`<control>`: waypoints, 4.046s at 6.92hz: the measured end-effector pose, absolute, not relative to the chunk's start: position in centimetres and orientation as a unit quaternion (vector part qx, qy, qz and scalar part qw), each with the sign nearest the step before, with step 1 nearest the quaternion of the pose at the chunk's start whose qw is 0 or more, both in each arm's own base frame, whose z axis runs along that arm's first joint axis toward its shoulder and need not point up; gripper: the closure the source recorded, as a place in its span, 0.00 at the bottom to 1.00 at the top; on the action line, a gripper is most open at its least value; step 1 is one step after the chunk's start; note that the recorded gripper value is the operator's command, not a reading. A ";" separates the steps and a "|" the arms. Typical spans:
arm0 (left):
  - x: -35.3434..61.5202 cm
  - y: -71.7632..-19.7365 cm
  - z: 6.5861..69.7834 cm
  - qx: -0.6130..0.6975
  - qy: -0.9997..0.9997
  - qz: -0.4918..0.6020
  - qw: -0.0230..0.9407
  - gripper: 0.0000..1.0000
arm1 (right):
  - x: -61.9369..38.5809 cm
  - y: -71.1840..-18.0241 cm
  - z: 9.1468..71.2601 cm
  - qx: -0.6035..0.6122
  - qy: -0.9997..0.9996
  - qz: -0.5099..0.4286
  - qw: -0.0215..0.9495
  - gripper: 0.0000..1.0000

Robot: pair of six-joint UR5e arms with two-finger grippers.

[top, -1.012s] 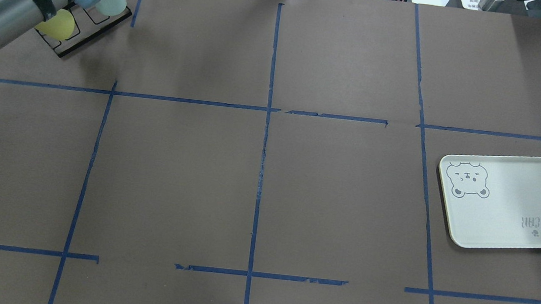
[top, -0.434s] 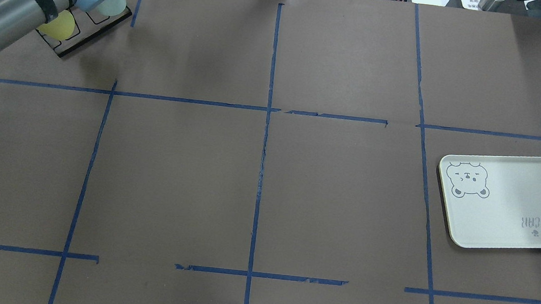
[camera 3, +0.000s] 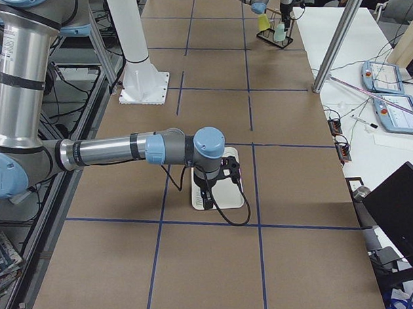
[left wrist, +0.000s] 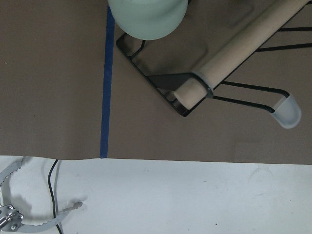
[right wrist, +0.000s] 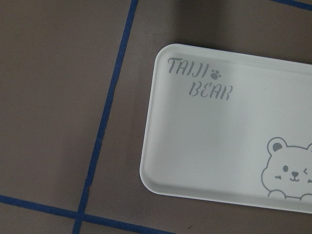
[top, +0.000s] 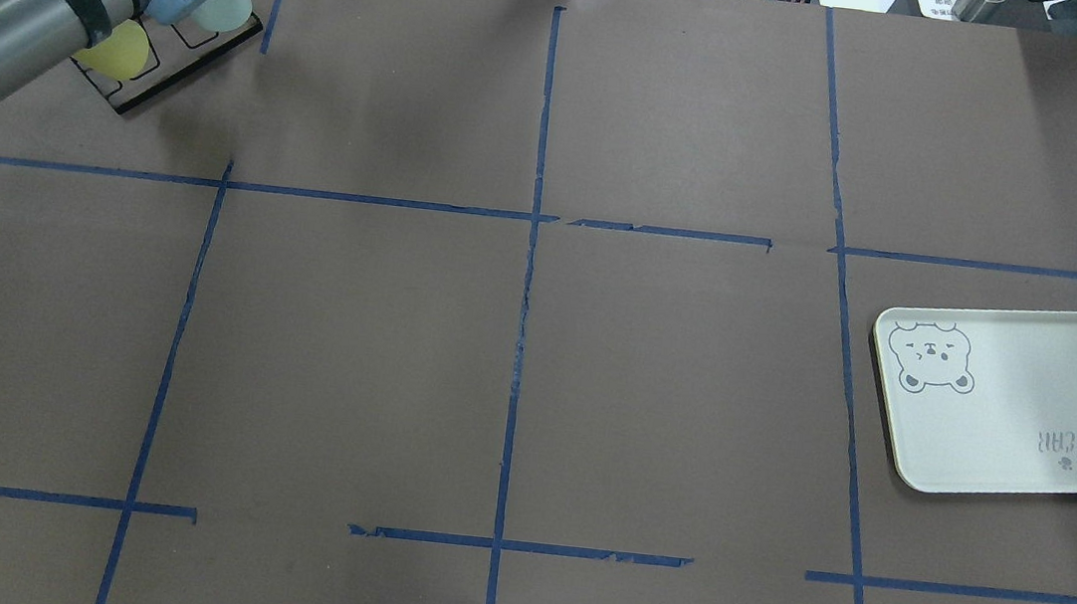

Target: Left arm grabs green cup and hands to right arm on tray

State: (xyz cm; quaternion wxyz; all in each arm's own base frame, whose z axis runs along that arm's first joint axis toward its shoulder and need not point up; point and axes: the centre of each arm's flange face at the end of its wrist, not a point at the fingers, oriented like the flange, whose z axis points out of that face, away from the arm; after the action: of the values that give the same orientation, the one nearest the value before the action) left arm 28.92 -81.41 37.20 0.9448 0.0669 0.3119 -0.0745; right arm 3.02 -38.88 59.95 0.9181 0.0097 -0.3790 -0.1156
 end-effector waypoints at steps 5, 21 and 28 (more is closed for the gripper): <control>29.0 -80.6 39.1 0.047 0.322 -0.073 0.943 0.96 | 2.8 -38.9 60.0 0.008 -0.379 -0.117 0.918 0.00; 40.1 -45.3 16.6 -0.094 0.686 -0.194 0.696 0.96 | -22.4 -43.9 35.6 0.051 -0.572 0.033 0.818 0.00; 43.5 -34.0 16.1 -0.175 0.886 -0.112 0.414 0.96 | -25.6 -36.7 22.4 -0.032 -0.825 0.068 0.561 0.00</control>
State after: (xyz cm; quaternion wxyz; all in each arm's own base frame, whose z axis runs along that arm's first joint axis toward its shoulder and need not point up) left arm 43.51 -34.03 16.06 0.4144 -0.1747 0.8861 -0.1122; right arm -25.59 -36.71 22.42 0.5607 -0.0317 -0.8246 0.0683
